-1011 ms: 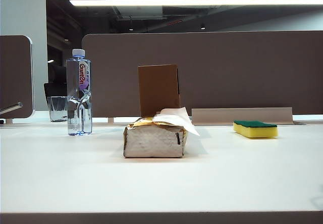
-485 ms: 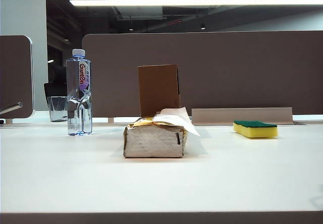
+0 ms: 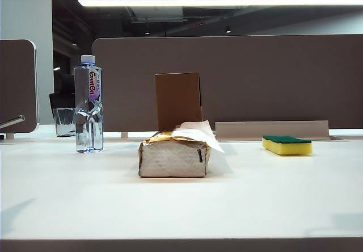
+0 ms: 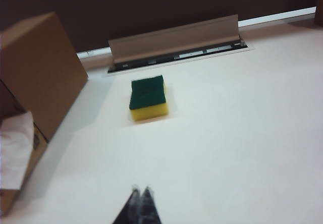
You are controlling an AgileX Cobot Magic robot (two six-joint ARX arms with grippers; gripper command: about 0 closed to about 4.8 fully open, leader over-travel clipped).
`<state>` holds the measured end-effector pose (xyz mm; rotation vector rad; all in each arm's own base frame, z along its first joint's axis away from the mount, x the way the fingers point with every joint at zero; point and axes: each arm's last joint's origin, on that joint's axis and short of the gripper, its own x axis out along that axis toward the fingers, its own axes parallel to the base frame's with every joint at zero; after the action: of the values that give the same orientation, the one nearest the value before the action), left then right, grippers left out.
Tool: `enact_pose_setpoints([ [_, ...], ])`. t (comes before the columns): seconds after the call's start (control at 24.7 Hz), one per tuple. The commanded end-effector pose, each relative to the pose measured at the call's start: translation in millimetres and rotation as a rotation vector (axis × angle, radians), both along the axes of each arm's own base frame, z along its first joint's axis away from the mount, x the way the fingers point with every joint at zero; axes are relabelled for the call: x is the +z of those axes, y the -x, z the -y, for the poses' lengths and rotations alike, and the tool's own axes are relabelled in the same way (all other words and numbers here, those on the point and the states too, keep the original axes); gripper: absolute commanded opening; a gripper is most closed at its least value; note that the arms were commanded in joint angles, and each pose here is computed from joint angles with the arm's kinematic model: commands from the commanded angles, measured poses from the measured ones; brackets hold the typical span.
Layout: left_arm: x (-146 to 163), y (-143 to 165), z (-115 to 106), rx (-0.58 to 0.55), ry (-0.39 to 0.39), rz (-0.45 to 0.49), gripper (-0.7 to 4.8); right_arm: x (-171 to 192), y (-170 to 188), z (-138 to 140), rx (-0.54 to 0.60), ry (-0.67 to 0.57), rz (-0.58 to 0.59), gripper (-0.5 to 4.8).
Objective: Move the sponge from right to left to wipe the table, avoiding obstacles on the table, and finally reaching the bottle of mineral water.
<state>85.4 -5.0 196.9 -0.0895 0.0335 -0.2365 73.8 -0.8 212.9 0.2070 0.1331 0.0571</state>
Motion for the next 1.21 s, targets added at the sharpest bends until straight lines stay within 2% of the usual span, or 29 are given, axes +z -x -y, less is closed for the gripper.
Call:
enact_pose_setpoints([
  [0.04,14.6,6.2,0.6,-0.015,0.03,-0.002,3.24,16.2,6.9,-0.4,-0.007,-0.047,0.025,0.05],
  [0.12,26.3,13.1,2.5,-0.074,0.032,-0.014,3.48,30.6,13.4,-0.8,-0.009,-0.068,0.023,0.05],
  [0.24,41.2,23.1,5.5,-0.175,0.037,-0.036,3.5,50.4,19.9,-1.3,-0.008,-0.071,-0.008,0.14],
  [0.61,79.0,34.2,8.8,-0.291,0.05,-0.089,3.51,111.0,13.1,-1.6,0.017,-0.076,-0.046,0.14],
  [0.69,92.0,32.4,10.0,-0.342,0.054,-0.1,3.51,127.3,4.3,-2.3,0.06,-0.086,-0.084,0.46],
  [0.77,109.2,30.4,11.0,-0.388,0.056,-0.097,3.51,144.6,-13.8,-2.6,0.103,-0.103,-0.169,1.54],
  [0.97,127.5,29.0,11.2,-0.397,0.054,-0.084,3.51,162.1,-47.3,-1.8,0.148,-0.127,-0.269,3.11],
  [1.05,131.1,28.3,12.0,-0.435,0.057,-0.086,3.51,167.1,-64.7,-1.3,0.166,-0.138,-0.304,3.5],
  [1.13,135.2,26.8,13.8,-0.521,0.081,-0.104,3.5,174.1,-98.0,-0.1,0.199,-0.155,-0.363,4.09],
  [1.21,135.9,26.6,14.3,-0.544,0.085,-0.108,3.5,176.2,-119.4,0.5,0.222,-0.168,-0.399,4.15],
])
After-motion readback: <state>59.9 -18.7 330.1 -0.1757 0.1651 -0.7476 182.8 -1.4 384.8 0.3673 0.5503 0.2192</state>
